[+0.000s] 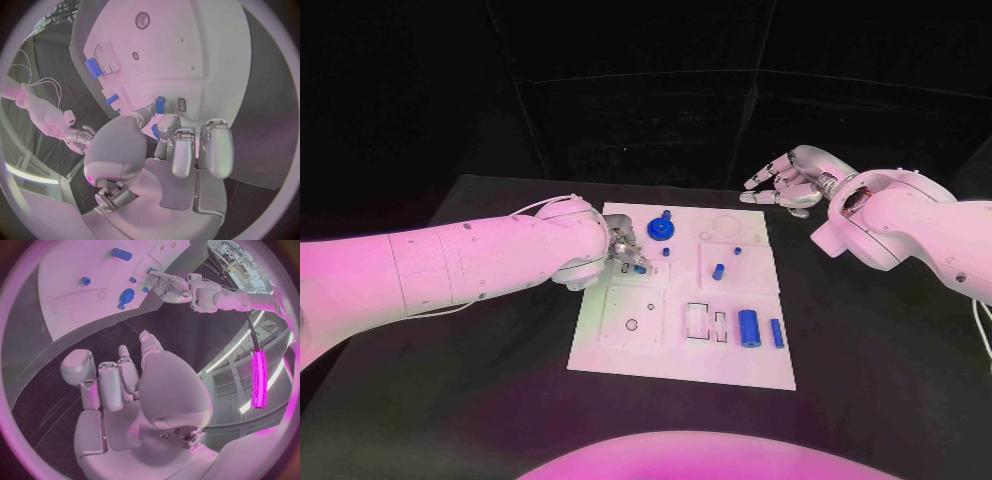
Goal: Assemble the parts on the task board
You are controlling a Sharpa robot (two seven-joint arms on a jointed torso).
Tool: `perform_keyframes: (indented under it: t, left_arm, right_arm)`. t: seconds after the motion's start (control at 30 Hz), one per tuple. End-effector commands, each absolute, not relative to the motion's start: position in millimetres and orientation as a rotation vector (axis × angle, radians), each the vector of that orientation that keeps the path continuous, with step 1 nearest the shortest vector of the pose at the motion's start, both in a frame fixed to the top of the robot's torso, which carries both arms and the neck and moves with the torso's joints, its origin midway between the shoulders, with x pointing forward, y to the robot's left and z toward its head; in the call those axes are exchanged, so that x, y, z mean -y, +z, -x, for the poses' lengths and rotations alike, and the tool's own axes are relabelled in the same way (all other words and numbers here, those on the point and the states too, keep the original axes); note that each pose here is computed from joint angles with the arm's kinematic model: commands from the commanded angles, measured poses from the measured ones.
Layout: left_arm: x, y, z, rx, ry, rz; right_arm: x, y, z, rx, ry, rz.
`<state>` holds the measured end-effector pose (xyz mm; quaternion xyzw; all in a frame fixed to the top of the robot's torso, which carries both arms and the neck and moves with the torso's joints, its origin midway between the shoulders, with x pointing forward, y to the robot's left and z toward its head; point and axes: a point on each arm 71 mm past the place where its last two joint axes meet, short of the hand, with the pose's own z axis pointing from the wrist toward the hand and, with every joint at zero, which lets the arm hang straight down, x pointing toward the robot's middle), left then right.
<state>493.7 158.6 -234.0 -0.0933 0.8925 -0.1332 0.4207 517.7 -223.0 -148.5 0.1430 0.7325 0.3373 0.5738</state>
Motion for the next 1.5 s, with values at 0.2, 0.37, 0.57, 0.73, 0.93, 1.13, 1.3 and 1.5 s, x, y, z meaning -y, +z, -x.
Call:
perform_keyframes:
  t: [0.2,0.37,0.57,0.73,0.93,1.13,1.3,1.5]
  left_arm:
    - [-158.3,-239.2,-495.5,-2.287,-0.291,0.198]
    - [-156.6,-240.3,-497.0,-2.313,-0.285,0.186]
    - [-154.0,-241.2,-498.5,-2.339,-0.283,0.175]
    - [-152.7,-241.2,-499.7,-2.344,-0.282,0.171]
    - [-152.3,-240.8,-501.4,-2.339,-0.28,0.177]
    - [-153.1,-240.4,-503.2,-2.331,-0.277,0.186]
    - [-153.4,-240.1,-504.1,-2.328,-0.276,0.189]
    - [-153.6,-239.9,-505.1,-2.324,-0.275,0.193]
  right_arm:
    - [221,-147,-518,-1.719,0.796,-0.325]
    - [221,-147,-518,-1.719,0.797,-0.324]
    - [220,-147,-518,-1.721,0.798,-0.324]
    - [220,-148,-518,-1.725,0.798,-0.323]
    - [219,-148,-518,-1.726,0.799,-0.321]
    - [219,-148,-518,-1.725,0.8,-0.321]
    - [219,-148,-518,-1.724,0.8,-0.321]
    - [218,-148,-519,-1.724,0.801,-0.32]
